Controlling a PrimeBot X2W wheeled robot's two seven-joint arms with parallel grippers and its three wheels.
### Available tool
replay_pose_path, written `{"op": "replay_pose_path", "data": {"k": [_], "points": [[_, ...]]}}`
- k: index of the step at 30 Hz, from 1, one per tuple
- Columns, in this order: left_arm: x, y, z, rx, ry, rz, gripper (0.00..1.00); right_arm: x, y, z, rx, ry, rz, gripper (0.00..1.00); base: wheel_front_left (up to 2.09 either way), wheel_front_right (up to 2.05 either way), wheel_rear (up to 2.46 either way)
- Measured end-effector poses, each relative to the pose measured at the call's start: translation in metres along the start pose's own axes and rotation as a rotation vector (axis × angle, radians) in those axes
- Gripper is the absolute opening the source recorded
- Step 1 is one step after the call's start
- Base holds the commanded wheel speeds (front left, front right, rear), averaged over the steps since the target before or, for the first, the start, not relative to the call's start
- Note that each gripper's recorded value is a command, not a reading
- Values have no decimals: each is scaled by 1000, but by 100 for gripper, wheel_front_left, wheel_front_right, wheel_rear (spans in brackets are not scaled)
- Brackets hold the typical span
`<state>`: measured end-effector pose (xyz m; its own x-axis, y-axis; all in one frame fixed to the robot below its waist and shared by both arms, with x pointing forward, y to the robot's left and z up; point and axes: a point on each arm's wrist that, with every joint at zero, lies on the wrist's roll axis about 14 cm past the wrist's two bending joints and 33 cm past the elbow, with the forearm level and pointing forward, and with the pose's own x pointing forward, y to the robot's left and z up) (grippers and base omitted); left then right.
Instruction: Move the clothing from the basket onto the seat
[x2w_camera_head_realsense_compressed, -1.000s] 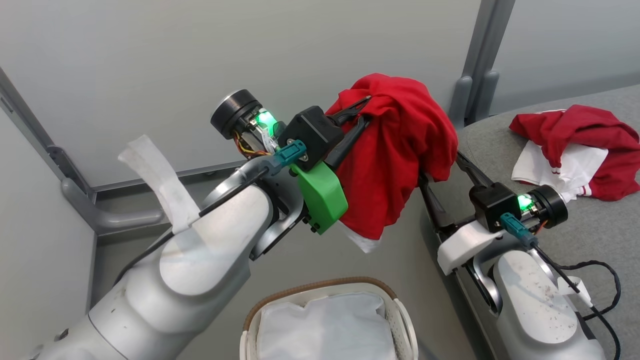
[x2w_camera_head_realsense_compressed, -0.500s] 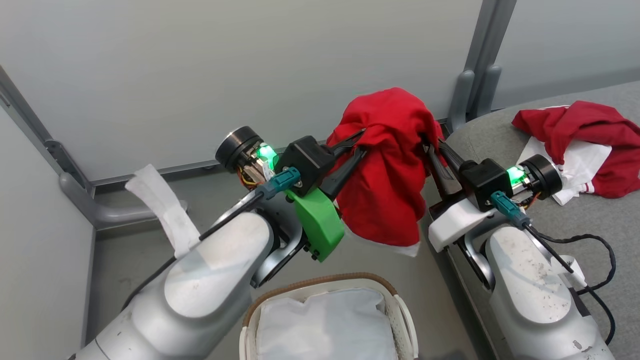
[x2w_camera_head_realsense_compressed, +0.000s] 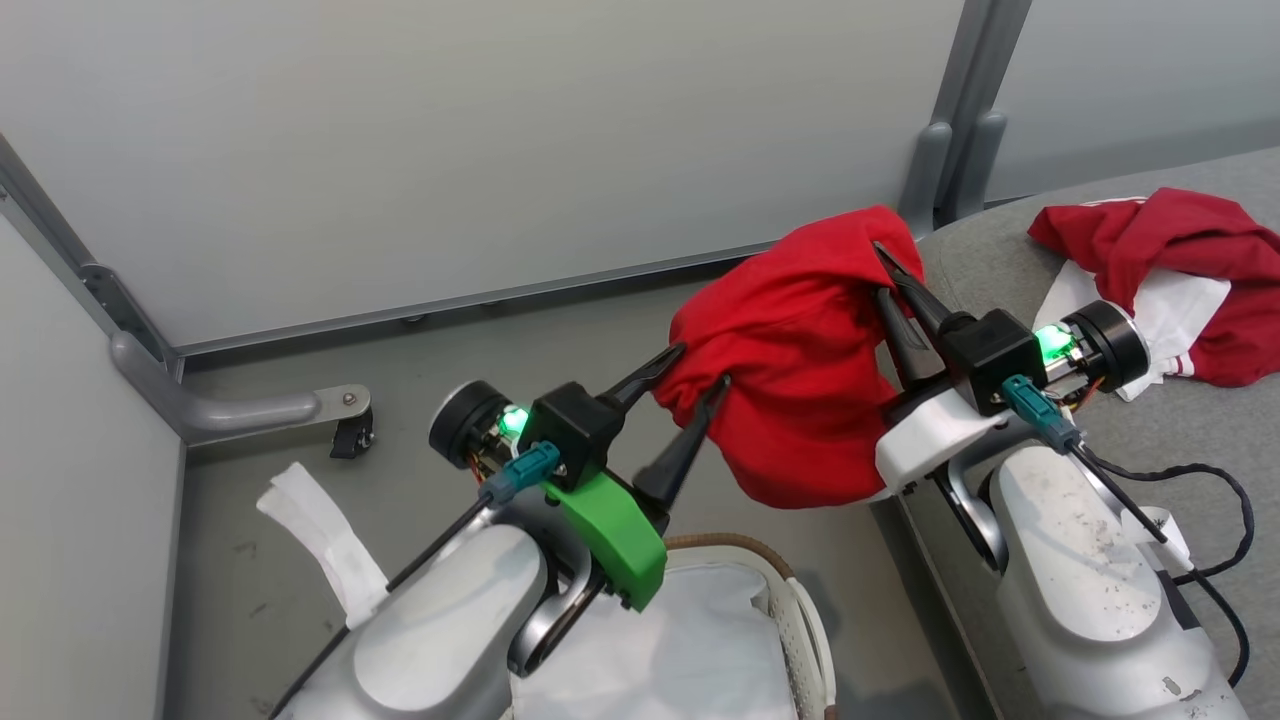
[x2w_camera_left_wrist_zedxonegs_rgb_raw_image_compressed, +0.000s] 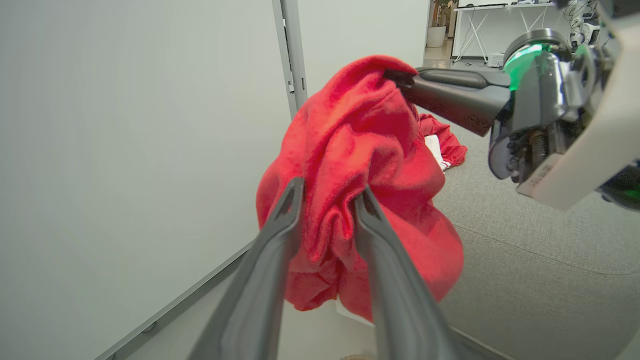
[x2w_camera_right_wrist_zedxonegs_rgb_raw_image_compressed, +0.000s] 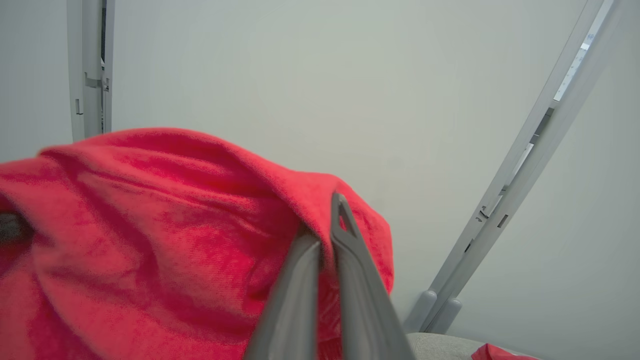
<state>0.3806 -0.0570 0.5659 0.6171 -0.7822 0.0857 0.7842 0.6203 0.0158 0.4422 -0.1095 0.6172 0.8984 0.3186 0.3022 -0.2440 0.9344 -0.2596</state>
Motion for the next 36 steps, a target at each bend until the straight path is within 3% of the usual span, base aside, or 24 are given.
{"op": "replay_pose_path", "data": {"k": [12, 23, 36], "points": [[-17, 2, -58, -109, 87, 76, 100, -2, -20, -2, -10, -3, -50, 0, 0, 0, 0], [-21, -5, -80, -183, 102, 122, 100, -20, -41, -23, -6, 54, -121, 0, 0, 0, 0], [14, -39, -88, -204, 95, -24, 100, -62, -92, -40, -50, 134, -269, 0, 0, 0, 0]]}}
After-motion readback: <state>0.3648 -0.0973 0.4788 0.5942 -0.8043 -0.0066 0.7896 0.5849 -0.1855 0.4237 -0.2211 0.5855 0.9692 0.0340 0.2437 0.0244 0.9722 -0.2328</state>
